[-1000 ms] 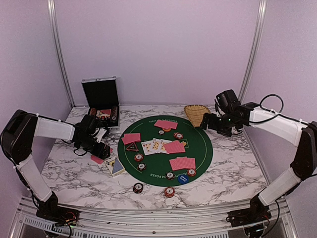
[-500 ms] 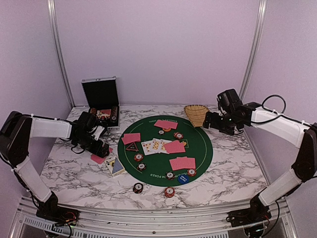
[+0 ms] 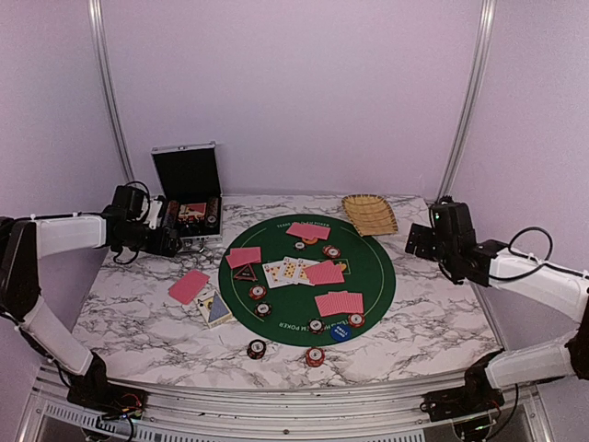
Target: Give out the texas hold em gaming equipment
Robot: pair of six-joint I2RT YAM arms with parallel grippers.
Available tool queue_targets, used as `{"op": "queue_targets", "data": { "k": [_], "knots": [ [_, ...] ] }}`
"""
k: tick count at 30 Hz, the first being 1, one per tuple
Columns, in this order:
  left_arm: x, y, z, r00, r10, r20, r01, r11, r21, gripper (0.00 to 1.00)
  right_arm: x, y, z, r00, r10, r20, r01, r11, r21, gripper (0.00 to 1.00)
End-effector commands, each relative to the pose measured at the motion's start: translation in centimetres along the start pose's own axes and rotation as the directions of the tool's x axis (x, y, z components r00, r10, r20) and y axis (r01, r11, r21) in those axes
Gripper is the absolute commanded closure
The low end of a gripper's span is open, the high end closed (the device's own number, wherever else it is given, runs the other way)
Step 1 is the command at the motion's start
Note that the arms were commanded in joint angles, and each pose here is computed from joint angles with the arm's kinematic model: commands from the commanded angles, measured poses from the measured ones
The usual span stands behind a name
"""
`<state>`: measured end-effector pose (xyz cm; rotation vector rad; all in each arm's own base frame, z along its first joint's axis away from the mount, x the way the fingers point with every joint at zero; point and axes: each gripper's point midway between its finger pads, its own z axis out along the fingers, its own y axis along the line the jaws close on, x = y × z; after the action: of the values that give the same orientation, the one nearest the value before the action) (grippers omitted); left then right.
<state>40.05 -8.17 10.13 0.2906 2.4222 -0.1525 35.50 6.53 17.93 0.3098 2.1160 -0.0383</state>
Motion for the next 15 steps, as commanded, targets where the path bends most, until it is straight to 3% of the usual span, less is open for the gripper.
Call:
{"op": "queue_targets", "data": {
  "k": [1,5,9,13,15],
  "knots": [
    [-2.7,3.9,-1.3,0.977,-0.084,0.198,0.093,0.995,-0.038,0.01,-4.2,-3.3,-1.7,0.943,0.03,0.333,-0.066,0.993,0.096,0.01],
    [-3.0,5.7,-2.1,0.949,-0.077,0.306,0.103,0.992,-0.071,0.01,-2.2,-6.5,-1.5,0.93,0.047,0.365,-0.129,0.97,0.204,0.01],
    [-3.2,6.6,-3.5,0.905,-0.031,0.425,0.1,0.985,-0.141,0.01,-1.4,-8.1,-2.3,0.889,0.027,0.456,-0.143,0.965,0.221,0.01],
    [-3.7,7.1,-6.5,0.79,0.03,0.612,0.117,0.973,-0.199,0.01,-1.3,-9.9,-3.9,0.826,0.04,0.562,-0.198,0.954,0.223,0.01],
    [-3.0,6.7,-6.7,0.769,0.027,0.638,0.119,0.976,-0.185,0.01,-1.5,-10.4,-4.7,0.792,0.039,0.609,-0.209,0.955,0.212,0.01]
  ]
}}
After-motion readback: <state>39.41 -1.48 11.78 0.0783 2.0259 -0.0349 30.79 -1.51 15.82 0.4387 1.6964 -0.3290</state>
